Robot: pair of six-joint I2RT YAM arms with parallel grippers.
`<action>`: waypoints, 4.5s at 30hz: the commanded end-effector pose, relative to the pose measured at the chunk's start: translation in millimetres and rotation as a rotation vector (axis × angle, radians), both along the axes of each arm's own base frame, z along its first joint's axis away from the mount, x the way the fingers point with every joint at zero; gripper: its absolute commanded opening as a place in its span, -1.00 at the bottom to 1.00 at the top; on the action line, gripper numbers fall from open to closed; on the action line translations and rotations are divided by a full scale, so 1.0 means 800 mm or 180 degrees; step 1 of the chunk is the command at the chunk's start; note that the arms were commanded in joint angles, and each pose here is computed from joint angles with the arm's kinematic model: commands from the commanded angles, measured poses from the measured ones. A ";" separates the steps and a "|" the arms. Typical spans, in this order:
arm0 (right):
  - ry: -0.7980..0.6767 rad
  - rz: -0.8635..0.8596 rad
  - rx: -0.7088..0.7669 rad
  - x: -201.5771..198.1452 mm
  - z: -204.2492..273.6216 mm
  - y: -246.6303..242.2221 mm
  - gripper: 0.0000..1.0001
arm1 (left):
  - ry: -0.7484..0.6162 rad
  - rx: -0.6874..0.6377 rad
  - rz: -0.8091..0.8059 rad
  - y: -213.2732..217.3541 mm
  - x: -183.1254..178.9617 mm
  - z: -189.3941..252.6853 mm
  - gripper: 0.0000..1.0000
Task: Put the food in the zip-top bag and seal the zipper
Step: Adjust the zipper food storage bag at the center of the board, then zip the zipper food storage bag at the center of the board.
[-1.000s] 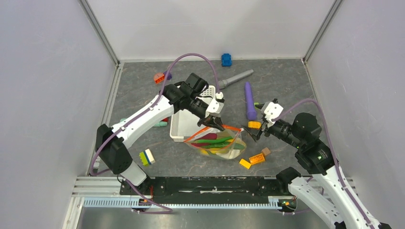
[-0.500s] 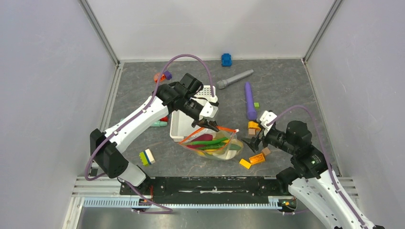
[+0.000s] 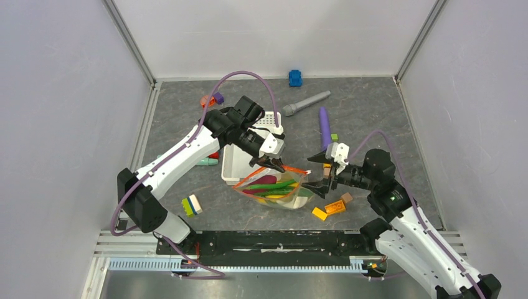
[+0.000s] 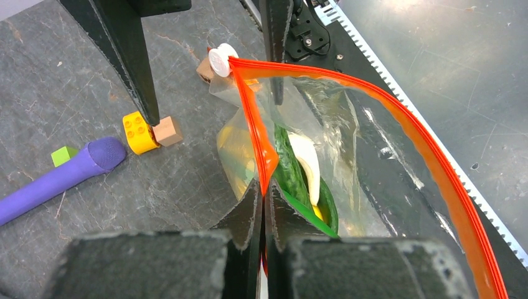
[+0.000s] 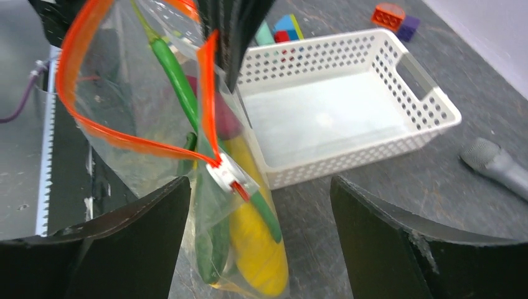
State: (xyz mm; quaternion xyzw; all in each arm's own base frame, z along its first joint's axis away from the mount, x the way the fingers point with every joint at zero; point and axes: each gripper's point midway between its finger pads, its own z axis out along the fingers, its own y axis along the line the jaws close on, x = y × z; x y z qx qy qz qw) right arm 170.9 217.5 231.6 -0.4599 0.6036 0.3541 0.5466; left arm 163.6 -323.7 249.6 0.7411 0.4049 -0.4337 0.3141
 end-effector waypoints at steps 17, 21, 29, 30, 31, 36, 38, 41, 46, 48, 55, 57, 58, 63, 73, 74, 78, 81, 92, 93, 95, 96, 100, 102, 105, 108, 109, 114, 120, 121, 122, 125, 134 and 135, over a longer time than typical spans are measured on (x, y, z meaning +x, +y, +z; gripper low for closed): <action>-0.0218 0.0532 0.0238 -0.026 0.040 0.017 -0.59 | -0.0084 -0.0286 -0.0152 0.000 -0.012 0.027 0.97; -0.0108 0.0340 0.0047 -0.015 0.046 0.010 -0.84 | 0.0010 -0.0325 -0.0150 0.000 -0.019 0.039 0.99; 0.0371 -0.0399 -0.0320 0.019 0.044 -0.015 -1.00 | 0.0252 -0.0494 0.0261 -0.015 -0.008 0.072 0.99; 0.0409 -0.0457 -0.0370 0.020 0.044 -0.019 -1.00 | 0.0281 -0.0468 0.0398 -0.019 -0.003 0.071 0.99; 0.0436 -0.0467 -0.0416 0.020 0.041 -0.021 -1.00 | 0.0209 -0.0493 0.0557 -0.024 0.007 0.073 0.99; 0.0463 -0.0471 -0.0448 0.018 0.039 -0.023 -1.00 | -0.0034 -0.0401 0.1276 -0.051 0.036 0.069 0.99; 0.0526 -0.0548 -0.0442 0.022 0.040 -0.024 -1.00 | 0.0020 -0.0376 0.1394 -0.062 0.033 0.073 0.99; 0.0569 -0.0670 -0.0450 0.028 0.042 -0.027 -1.00 | 0.0271 -0.0394 0.1578 -0.075 0.028 0.099 0.99; 0.0583 -0.0823 -0.0396 0.035 0.051 -0.031 -1.00 | 0.0602 -0.0270 0.1727 -0.088 0.028 0.104 0.99; 0.0592 -0.0867 -0.0374 0.036 0.054 -0.033 -1.00 | 0.0604 -0.0194 0.1695 -0.093 0.025 0.094 0.99; 0.0536 -0.0889 -0.0340 0.033 0.059 -0.036 -1.00 | 0.0520 0.0068 0.1522 -0.095 0.012 0.063 0.99; 0.0527 -0.0816 -0.0342 0.029 0.058 -0.034 -1.00 | 0.0497 0.0099 0.1414 -0.094 0.004 0.054 0.99; 0.0507 -0.0759 -0.0341 0.026 0.058 -0.032 -1.00 | 0.0455 0.0114 0.1370 -0.093 0.001 0.049 0.99; 0.0319 -0.0411 -0.0278 0.007 0.064 -0.023 -1.00 | 0.0275 0.0241 0.1291 -0.086 0.002 0.017 0.95; 0.0230 -0.0456 -0.0325 0.007 0.058 -0.028 -1.00 | 0.0203 0.0269 0.1391 -0.072 0.002 0.003 -0.23; 0.0220 -0.0490 -0.0369 0.011 0.053 -0.030 -1.00 | 0.0200 0.0232 0.1395 -0.071 0.001 0.004 -0.30; 0.0218 -0.0527 -0.0508 0.017 0.035 -0.033 -0.91 | 0.0156 0.0068 0.1420 -0.064 -0.003 0.007 -0.78; 0.0174 -0.0355 -0.0474 0.014 0.028 -0.024 -0.62 | 0.0164 -0.0031 0.1510 -0.057 -0.005 0.008 -0.96; -0.0296 0.0518 -0.0081 -0.025 0.024 0.008 0.09 | -0.0060 -0.0537 0.1564 -0.017 -0.026 0.022 -0.96; -0.0311 0.0572 -0.0065 -0.027 0.024 0.010 0.09 | -0.0082 -0.0553 0.1590 -0.014 -0.026 0.023 -0.96; -0.0319 0.0653 -0.0036 -0.030 0.024 0.013 0.09 | -0.0102 -0.0564 0.1607 -0.010 -0.027 0.022 -0.96; -0.0314 0.0675 -0.0013 -0.030 0.025 0.015 0.08 | -0.0108 -0.0574 0.1596 -0.008 -0.029 0.022 -0.96; -0.0327 0.0754 0.0092 -0.031 0.034 0.021 0.08 | -0.0090 -0.0581 0.1613 -0.006 -0.030 0.022 -0.96; -0.0359 0.0769 0.0132 -0.031 0.039 0.022 0.04 | -0.0085 -0.0576 0.1633 -0.005 -0.030 0.021 -0.96; -0.0416 0.0830 0.0184 -0.035 0.045 0.024 -0.32 | -0.0075 -0.0567 0.1666 -0.003 -0.029 0.019 -0.96; -0.0410 0.0869 0.0215 -0.038 0.047 0.025 -0.90 | -0.0066 -0.0584 0.1692 -0.003 -0.028 0.019 -0.96; -0.0393 0.0860 0.0219 -0.037 0.048 0.025 -1.00 | -0.0065 -0.0601 0.1702 -0.002 -0.028 0.020 -0.96; -0.0341 0.0884 0.0226 -0.038 0.049 0.026 -1.00 | -0.0035 -0.0696 0.1748 -0.004 -0.027 0.031 -0.23; -0.0181 0.0896 0.0212 -0.034 0.046 0.030 -1.00 | 0.0104 -0.0939 0.1478 -0.020 -0.041 0.074 0.82; -0.0165 0.0898 0.0208 -0.034 0.045 0.030 -1.00 | 0.0117 -0.1004 0.1473 -0.024 -0.040 0.082 0.83; -0.0150 0.0887 0.0204 -0.033 0.043 0.030 -1.00 | 0.0134 -0.1034 0.1469 -0.028 -0.038 0.088 0.84; -0.0133 0.0870 0.0198 -0.032 0.044 0.030 -1.00 | 0.0158 -0.1058 0.1392 -0.040 -0.036 0.096 0.74; -0.0130 0.0787 0.0171 -0.029 0.044 0.027 -1.00 | 0.0166 -0.0975 0.1195 -0.059 -0.034 0.092 0.27; -0.0126 0.0789 0.0170 -0.029 0.044 0.027 -1.00 | 0.0168 -0.0976 0.1160 -0.060 -0.037 0.092 0.22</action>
